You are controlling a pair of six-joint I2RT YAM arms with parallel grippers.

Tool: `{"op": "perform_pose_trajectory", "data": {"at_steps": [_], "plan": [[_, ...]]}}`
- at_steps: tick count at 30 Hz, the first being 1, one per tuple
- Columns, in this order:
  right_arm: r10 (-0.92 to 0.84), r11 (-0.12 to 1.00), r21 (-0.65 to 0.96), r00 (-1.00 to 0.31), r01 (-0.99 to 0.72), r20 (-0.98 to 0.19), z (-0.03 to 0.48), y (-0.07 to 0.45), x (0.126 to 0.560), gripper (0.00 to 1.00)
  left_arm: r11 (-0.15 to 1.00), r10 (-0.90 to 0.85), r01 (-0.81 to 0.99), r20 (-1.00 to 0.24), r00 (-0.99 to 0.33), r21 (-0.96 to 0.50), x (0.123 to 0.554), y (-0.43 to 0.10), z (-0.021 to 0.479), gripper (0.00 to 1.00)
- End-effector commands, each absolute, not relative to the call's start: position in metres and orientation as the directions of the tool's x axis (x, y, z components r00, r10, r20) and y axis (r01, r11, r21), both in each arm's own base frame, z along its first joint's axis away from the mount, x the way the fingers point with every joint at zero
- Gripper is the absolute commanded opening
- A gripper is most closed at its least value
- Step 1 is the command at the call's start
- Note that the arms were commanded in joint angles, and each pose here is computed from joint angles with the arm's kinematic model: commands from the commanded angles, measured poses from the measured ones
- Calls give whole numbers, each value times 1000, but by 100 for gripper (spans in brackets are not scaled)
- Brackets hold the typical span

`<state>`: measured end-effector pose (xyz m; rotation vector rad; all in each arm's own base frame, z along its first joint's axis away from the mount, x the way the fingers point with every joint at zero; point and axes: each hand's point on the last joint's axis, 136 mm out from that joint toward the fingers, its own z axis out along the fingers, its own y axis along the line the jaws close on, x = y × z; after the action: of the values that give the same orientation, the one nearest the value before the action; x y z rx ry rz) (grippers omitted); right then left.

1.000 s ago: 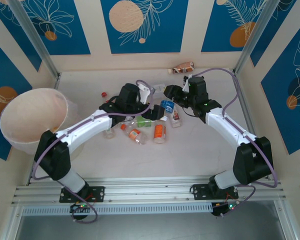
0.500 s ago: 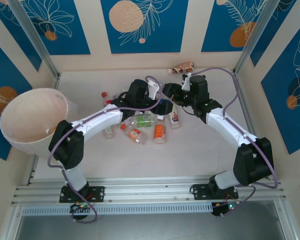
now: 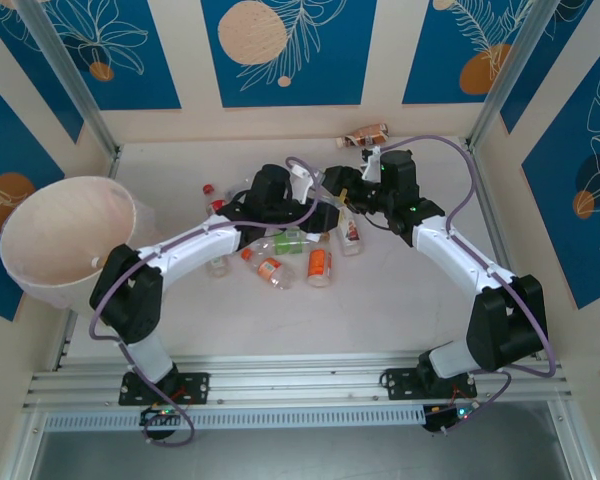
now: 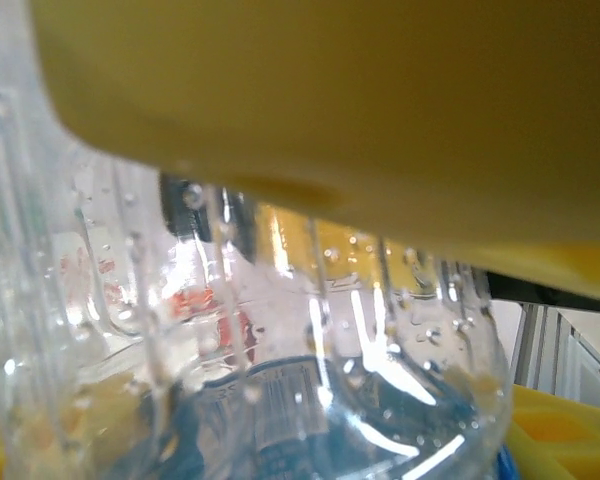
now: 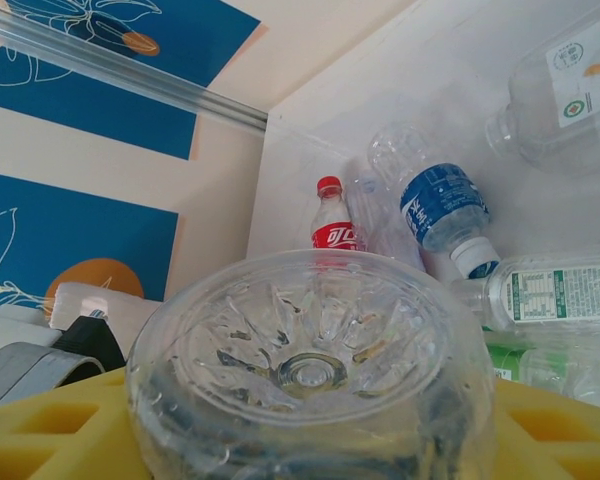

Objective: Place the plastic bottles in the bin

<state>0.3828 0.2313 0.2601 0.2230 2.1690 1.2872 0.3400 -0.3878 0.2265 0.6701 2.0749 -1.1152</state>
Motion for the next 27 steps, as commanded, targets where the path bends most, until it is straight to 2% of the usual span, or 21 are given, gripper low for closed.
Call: {"op": "perform_pose_trajectory", "data": {"at_steps": [1,5,19,22,27], "plan": [[401,479,852,-810,-213,-428,288,237,371,68,524,111,714,-794,-598,-465,343,-382,233,48],[402,495,842,-803,-215,-441,291,233,370,79,543,105,706,-797,-594,-455,345,-379,233,46],[461,530,818,-735,-221,-497,310,201,368,90,592,78,674,-800,-595,-443,351,-360,227,43],[492,564,801,-696,-202,-522,313,186,370,100,614,68,658,-802,-593,-435,354,-351,227,42],[589,600,791,-606,-115,-535,310,151,374,100,693,38,585,-789,-613,-421,360,-322,236,40]]}}
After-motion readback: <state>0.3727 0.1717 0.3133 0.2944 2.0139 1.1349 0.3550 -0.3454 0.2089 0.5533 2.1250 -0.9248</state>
